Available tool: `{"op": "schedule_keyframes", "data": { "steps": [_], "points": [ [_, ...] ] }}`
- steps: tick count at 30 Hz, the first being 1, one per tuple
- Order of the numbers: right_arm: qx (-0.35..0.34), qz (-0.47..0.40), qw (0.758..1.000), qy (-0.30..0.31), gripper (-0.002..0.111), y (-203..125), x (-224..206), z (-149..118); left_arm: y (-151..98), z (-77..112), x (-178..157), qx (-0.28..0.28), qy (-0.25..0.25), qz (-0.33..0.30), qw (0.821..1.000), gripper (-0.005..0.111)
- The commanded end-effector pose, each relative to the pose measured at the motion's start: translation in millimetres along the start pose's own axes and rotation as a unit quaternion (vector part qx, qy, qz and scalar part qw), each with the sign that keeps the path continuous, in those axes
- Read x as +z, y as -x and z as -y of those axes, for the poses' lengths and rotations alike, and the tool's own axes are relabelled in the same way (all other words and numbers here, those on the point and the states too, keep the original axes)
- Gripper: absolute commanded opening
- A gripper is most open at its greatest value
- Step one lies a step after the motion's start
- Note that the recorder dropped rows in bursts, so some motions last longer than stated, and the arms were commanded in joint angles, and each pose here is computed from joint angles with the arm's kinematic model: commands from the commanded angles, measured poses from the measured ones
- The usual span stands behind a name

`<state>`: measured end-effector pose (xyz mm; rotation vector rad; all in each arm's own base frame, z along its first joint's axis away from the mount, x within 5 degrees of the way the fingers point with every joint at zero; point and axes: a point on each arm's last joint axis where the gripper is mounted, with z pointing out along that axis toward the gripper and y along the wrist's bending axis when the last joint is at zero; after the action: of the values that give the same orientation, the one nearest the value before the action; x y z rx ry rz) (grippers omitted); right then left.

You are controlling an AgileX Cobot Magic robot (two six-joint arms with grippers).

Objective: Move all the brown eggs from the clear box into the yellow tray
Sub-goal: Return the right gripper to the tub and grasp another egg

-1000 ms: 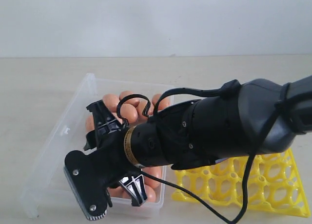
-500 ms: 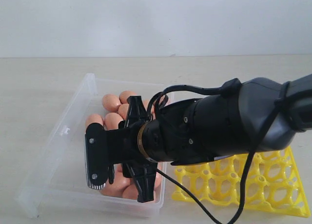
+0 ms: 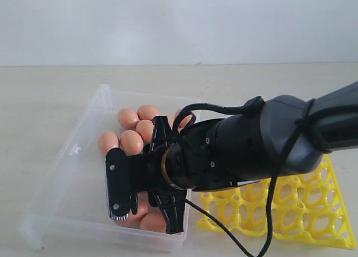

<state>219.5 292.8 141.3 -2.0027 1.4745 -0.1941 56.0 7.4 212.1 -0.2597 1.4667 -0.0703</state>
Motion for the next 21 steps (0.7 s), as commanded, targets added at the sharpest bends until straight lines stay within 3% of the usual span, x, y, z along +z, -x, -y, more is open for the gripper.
{"op": "schedule_keyframes", "data": {
  "steps": [1,12,21],
  "points": [
    [-0.013,0.0,1.0,0.018,0.047,-2.3,13.2,-8.7,1.0,0.4,-0.3,0.002,-0.002,0.002,1.0,0.004],
    [-0.048,0.047,0.997,0.023,0.047,5.8,17.8,-11.9,1.0,0.4,-0.3,0.002,-0.002,0.002,1.0,0.004],
    [0.032,0.087,0.995,-0.021,0.047,29.4,11.7,21.8,1.0,0.4,-0.3,0.002,-0.002,0.002,1.0,0.004]
  ]
}}
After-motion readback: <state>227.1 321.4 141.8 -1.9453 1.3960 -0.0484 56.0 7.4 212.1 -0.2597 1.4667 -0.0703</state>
